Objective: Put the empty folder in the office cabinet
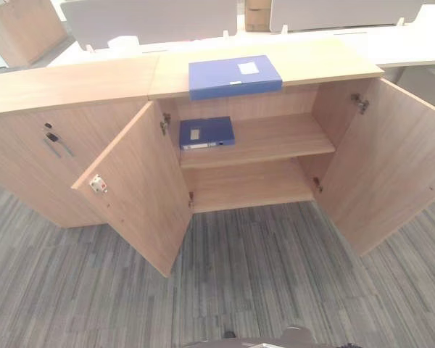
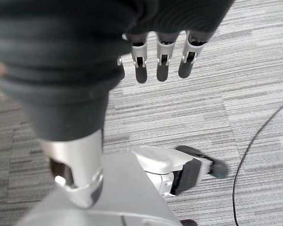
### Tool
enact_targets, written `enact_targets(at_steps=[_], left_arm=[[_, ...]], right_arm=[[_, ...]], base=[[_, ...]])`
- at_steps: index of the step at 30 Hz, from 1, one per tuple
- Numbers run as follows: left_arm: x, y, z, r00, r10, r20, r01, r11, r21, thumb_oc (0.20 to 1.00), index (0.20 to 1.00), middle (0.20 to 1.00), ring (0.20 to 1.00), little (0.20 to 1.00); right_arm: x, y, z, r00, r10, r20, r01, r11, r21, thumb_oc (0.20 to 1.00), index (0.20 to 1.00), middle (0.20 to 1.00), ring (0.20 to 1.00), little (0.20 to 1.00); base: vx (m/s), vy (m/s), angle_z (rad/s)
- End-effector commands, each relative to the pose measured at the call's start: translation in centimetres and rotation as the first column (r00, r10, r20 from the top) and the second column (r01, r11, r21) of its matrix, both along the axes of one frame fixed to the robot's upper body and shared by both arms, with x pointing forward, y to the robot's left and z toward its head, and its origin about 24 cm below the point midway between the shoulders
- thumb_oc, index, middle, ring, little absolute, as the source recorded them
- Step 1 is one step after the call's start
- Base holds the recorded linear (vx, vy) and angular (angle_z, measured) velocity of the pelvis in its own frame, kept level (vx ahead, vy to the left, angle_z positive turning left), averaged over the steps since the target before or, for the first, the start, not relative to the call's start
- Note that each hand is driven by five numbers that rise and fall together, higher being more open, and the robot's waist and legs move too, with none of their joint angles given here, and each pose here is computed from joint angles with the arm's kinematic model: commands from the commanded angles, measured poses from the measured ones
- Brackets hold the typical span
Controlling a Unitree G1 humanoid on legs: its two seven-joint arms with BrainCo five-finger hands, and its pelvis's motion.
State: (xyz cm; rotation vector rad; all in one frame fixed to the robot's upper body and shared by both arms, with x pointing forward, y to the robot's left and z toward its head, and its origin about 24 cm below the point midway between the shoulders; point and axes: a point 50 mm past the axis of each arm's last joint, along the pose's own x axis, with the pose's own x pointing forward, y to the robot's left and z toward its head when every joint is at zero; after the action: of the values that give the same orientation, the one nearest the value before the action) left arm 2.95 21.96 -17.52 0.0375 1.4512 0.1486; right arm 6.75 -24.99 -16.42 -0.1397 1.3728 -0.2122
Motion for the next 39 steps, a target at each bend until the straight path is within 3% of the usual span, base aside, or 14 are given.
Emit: enact_targets(at_steps=[1, 10, 11, 13, 21, 32, 35, 36, 37, 39], left_arm=[[0.1, 1.7, 0.4, 0.996, 0.088, 0.008, -0.088, 0.995, 0.055, 1.0, 1.0, 1.0, 1.0, 1.0], [0.2, 1.4, 0.3, 0.999, 0.044, 0.007, -0.044, 0.997, 0.065, 1.0, 1.0, 1.0, 1.0, 1.0], [-2.0, 3.5, 0.8, 0.997, 0.049, -0.055, -0.044, 0.996, 0.079, 1.0, 1.0, 1.0, 1.0, 1.0], [-2.5, 4.5, 1.1, 0.996, 0.044, -0.083, -0.033, 0.991, 0.127, 1.0, 1.0, 1.0, 1.0, 1.0], [-2.0, 4.1, 0.9, 0.998, 0.039, -0.047, -0.033, 0.993, 0.115, 1.0, 1.0, 1.0, 1.0, 1.0], [-2.8, 3.6, 0.8, 0.997, -0.001, -0.073, 0.009, 0.995, 0.102, 1.0, 1.0, 1.0, 1.0, 1.0], [-2.4, 3.7, 0.8, 0.998, -0.016, -0.062, 0.022, 0.994, 0.103, 1.0, 1.0, 1.0, 1.0, 1.0], [1.4, 0.1, 0.1, 0.994, -0.093, 0.05, 0.09, 0.994, 0.054, 1.0, 1.0, 1.0, 1.0, 1.0], [2.5, -0.7, 0.2, 0.987, -0.131, 0.09, 0.129, 0.991, 0.028, 1.0, 1.0, 1.0, 1.0, 1.0], [2.5, 0.3, 0.3, 0.996, -0.066, 0.067, 0.063, 0.996, 0.058, 1.0, 1.0, 1.0, 1.0, 1.0]], right_arm=[[2.6, -0.1, 0.5, 0.994, -0.054, 0.094, 0.052, 0.998, 0.018, 1.0, 1.0, 1.0, 1.0, 1.0], [-0.1, -0.6, 0.1, 0.993, -0.114, 0.016, 0.114, 0.993, 0.01, 1.0, 1.0, 1.0, 1.0, 1.0], [-0.4, -0.9, 0.2, 0.993, -0.121, 0.013, 0.121, 0.993, 0.012, 1.0, 1.0, 1.0, 1.0, 1.0], [-0.8, -1.0, 0.2, 0.991, -0.132, 0.013, 0.132, 0.991, 0.013, 1.0, 1.0, 1.0, 1.0, 1.0], [-0.3, -2.2, 0.6, 0.99, -0.129, 0.057, 0.13, 0.991, -0.02, 1.0, 1.0, 1.0, 1.0, 1.0], [-1.3, -2.4, 0.5, 0.988, -0.149, 0.045, 0.15, 0.988, -0.035, 1.0, 1.0, 1.0, 1.0, 1.0], [-2.0, -1.8, 0.3, 0.988, -0.15, 0.017, 0.151, 0.988, -0.022, 1.0, 1.0, 1.0, 1.0, 1.0], [-2.3, -0.9, 0.0, 0.991, -0.135, 0.005, 0.135, 0.991, -0.008, 1.0, 1.0, 1.0, 1.0, 1.0], [-2.3, -0.4, -0.2, 0.994, -0.105, -0.003, 0.105, 0.994, -0.007, 1.0, 1.0, 1.0, 1.0, 1.0], [-2.9, 0.0, -0.3, 0.993, -0.111, -0.028, 0.111, 0.994, -0.004, 1.0, 1.0, 1.0, 1.0, 1.0]], base=[[0.1, -0.098, 0.15], [0.33, -0.317, 0.54], [0.25, -0.335, 0.26], [0.26, -0.336, 0.2], [0.15, -0.244, -0.03], [0.12, 0.014, -0.25], [0.13, 0.108, -0.33], [0.09, 0.079, -0.04], [0.07, 0.053, 0.07], [0.07, 0.086, 0.1]])
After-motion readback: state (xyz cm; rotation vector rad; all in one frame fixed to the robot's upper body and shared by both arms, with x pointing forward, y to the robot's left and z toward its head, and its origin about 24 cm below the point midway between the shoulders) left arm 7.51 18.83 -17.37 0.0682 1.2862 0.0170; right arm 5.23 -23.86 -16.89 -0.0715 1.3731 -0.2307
